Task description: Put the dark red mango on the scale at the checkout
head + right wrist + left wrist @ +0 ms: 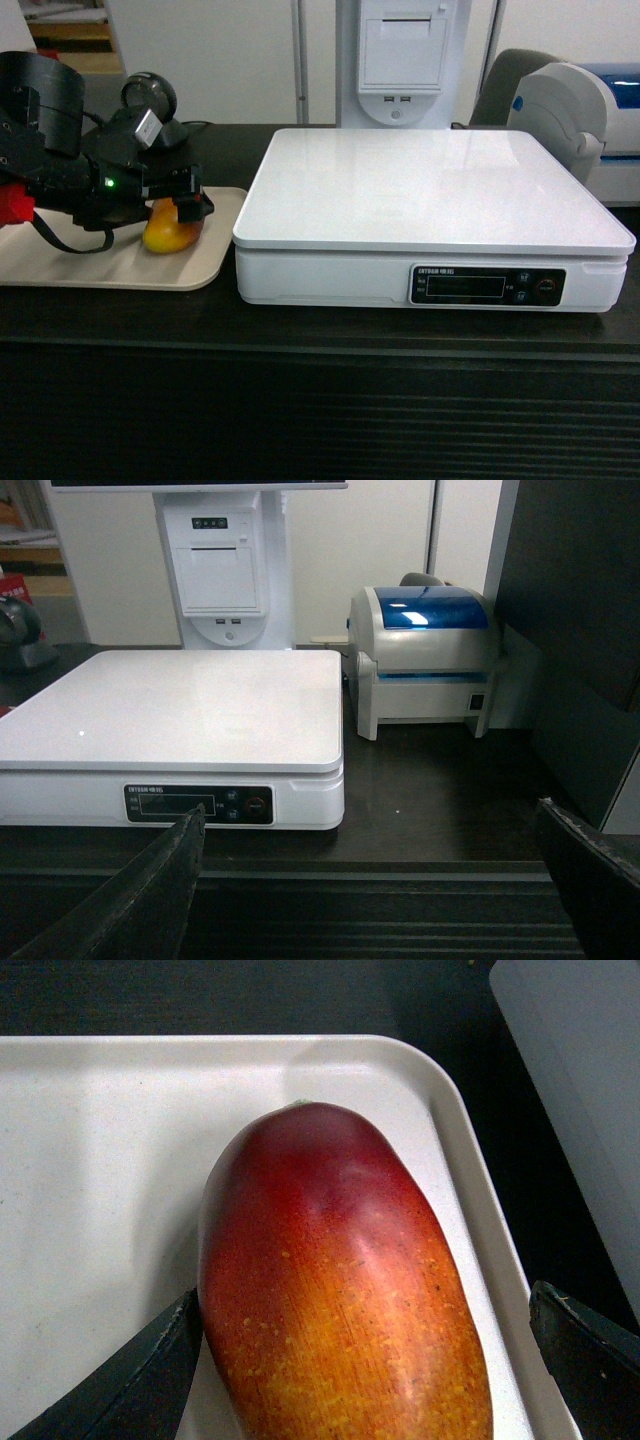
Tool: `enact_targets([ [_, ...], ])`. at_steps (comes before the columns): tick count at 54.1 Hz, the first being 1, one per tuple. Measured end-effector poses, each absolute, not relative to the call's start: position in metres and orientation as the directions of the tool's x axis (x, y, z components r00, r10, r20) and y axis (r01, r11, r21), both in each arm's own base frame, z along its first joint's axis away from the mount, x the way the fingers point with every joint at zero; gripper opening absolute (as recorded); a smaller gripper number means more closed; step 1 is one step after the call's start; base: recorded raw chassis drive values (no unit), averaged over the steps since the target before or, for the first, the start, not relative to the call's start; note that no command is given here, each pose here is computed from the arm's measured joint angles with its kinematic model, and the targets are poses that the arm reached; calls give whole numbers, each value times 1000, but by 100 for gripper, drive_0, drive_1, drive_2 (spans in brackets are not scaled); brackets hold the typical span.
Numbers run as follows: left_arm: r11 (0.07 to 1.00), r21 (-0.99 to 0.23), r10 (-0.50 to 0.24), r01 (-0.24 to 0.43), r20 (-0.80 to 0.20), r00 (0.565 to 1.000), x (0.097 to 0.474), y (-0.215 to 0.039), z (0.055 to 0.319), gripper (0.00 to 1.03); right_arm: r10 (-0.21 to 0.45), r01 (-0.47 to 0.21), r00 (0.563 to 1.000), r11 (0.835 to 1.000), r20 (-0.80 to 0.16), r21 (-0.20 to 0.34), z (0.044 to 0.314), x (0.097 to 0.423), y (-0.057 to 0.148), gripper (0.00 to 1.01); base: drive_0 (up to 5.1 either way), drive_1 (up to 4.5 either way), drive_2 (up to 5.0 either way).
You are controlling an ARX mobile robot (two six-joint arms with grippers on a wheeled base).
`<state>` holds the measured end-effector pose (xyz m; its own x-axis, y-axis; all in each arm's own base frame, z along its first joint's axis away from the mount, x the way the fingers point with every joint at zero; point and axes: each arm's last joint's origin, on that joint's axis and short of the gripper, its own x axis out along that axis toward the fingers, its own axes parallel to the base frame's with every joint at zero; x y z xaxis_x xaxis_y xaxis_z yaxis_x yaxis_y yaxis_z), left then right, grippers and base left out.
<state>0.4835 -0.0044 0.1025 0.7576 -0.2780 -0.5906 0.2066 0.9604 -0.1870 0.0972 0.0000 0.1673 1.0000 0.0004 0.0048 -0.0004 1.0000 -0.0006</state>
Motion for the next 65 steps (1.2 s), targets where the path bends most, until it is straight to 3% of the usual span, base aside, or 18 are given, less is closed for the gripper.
enact_targets([
  [21,960,-183,-280,211,-636,719,485,-11,90,97,0,0,1000,1000,5,-1,167,97,0,98,0,0,0],
  [32,962,-169,-273,215,-634,724,484,-14,89,66,0,0,1000,1000,5,-1,167,97,0,98,0,0,0],
  [43,962,-166,-272,217,-633,725,476,-14,95,60,0,0,1000,1000,5,-1,167,97,0,98,0,0,0],
  [49,962,-157,-273,224,-602,750,471,-14,115,60,0,0,1000,1000,5,-1,167,97,0,98,0,0,0],
  [55,960,-136,-278,244,-532,800,465,-19,153,60,0,0,1000,1000,5,-1,167,97,0,98,0,0,0],
  [65,948,-114,-317,297,-429,846,455,-42,202,60,0,0,1000,1000,5,-1,167,97,0,98,0,0,0],
])
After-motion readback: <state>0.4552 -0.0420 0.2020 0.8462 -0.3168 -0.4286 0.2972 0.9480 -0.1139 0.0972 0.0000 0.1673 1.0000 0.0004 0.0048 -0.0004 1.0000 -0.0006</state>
